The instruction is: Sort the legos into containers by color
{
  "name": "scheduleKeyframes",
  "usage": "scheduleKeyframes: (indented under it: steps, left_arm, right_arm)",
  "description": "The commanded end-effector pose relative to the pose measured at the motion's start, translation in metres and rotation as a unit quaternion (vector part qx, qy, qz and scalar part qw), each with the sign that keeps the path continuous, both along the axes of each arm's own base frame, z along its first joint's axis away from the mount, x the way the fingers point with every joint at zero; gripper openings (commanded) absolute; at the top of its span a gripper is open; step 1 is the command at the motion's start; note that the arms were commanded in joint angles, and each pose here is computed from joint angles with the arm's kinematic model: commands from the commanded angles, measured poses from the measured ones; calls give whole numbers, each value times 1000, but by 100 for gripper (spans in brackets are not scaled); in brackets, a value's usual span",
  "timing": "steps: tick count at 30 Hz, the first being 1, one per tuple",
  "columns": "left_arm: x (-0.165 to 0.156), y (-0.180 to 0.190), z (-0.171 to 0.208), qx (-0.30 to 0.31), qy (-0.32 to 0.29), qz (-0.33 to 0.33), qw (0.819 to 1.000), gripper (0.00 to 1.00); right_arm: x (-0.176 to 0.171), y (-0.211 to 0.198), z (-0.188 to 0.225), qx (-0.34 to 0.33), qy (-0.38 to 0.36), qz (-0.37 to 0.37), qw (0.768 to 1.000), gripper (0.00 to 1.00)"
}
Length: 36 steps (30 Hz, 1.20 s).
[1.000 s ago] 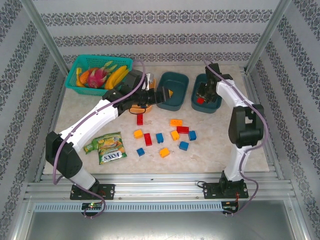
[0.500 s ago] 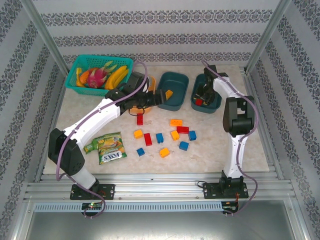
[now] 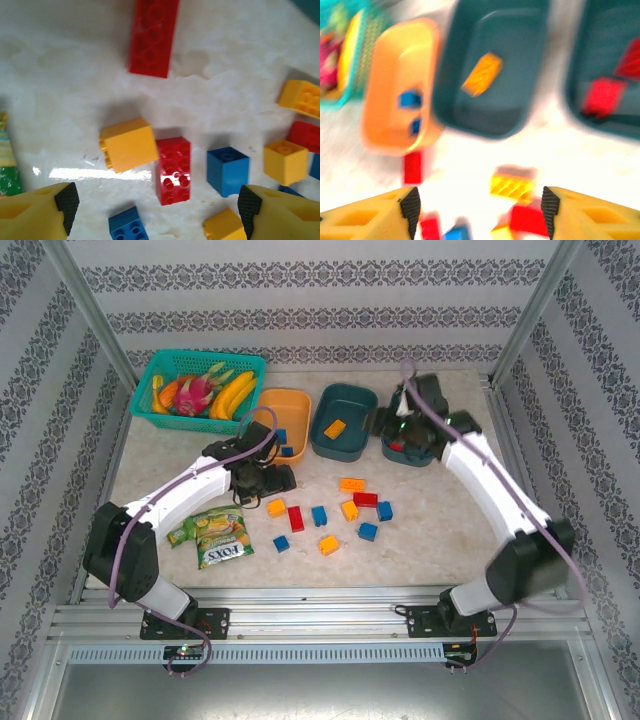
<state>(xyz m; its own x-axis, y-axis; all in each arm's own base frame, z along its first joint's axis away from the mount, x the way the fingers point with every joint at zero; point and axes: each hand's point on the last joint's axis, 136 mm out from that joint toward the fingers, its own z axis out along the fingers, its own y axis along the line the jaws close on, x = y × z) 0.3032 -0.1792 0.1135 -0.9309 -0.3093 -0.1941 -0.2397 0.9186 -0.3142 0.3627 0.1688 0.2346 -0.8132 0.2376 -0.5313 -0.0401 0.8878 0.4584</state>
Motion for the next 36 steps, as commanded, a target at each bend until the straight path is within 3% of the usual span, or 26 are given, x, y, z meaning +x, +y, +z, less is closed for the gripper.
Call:
scheduleKeyframes:
  steps: [1,7,11,17,28,32,36]
  left_arm:
    - [1,1,-11,-8,26,44,999,86]
    - [2,3,-46,16,83,80,993,85]
    - [3,-2,-62,9,99,92,991,85]
    - [8,-3,-74,18,104,97,990,79]
    - [8,1,-85,35,106,94,989,48]
    - [9,6,-68,47,86,84,992,44]
    - [18,0,-25,53,44,47,997,43]
  right_arm:
    - [-49,45,-32,27,7,87,996,72]
    - [-127,85,-41,90,-15,172,981,86]
    - [-149,89,-49,91,-2,192,977,89]
    - [-151,82,-49,82,-2,184,980,89]
    - [-148,84,-51,78,6,180,981,88]
    - [-144,81,-43,76,-5,170,983,87]
    - [-131,60,-20,72,-40,109,991,86]
